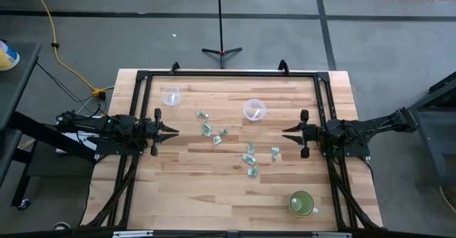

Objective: Pick and place Stevia / Truvia into bins

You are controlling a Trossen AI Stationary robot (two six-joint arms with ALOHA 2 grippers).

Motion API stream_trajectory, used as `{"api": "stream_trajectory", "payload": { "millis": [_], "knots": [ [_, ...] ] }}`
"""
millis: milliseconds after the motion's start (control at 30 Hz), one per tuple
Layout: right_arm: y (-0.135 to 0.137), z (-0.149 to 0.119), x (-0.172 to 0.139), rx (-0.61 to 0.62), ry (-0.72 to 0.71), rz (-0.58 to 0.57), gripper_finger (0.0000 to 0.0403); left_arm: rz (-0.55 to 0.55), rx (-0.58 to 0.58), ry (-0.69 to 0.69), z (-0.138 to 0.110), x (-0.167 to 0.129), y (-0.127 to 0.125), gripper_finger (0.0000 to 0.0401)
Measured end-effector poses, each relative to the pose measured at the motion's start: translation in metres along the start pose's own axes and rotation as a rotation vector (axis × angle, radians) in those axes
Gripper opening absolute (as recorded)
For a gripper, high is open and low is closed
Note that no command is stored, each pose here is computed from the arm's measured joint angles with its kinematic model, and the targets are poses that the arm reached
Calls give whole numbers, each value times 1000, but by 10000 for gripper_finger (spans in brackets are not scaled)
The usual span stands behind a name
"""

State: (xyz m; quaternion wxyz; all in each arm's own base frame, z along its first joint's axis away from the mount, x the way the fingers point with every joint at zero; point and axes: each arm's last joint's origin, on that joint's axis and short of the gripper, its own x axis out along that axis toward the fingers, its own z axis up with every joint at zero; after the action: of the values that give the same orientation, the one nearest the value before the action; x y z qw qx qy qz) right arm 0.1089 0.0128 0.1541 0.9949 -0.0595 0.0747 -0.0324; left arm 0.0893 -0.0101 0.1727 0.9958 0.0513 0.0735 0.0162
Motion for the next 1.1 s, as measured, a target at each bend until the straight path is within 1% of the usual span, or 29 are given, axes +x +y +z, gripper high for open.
{"api": "stream_trajectory", "payload": {
  "millis": [567, 600, 700, 767, 867, 933, 1000, 1100],
  "knots": [
    [0, 0, 0, -1, 0, -1, 71, 0, 0, 0, 0, 0, 0, 83],
    [0, 0, 0, -13, 0, -6, 71, 0, 0, 0, 0, 0, 0, 83],
    [-3, 1, 0, -41, -3, -88, 71, 0, 0, 0, 0, 0, 0, 83],
    [-4, 1, 0, -88, 4, -127, 71, 0, 0, 0, 0, 0, 0, 83],
    [-4, 1, 0, -131, 6, -133, 71, 0, 0, -1, 0, 0, 0, 83],
    [-3, 1, 0, -115, 1, -106, 71, 0, -2, -9, 1, 0, 0, 83],
    [-2, 2, 0, -56, -14, -61, 71, 0, -2, -5, 1, 0, 0, 83],
    [-3, 11, -1, 11, -105, -75, 71, -1, 1, 6, -1, 0, 0, 83]
  ]
}}
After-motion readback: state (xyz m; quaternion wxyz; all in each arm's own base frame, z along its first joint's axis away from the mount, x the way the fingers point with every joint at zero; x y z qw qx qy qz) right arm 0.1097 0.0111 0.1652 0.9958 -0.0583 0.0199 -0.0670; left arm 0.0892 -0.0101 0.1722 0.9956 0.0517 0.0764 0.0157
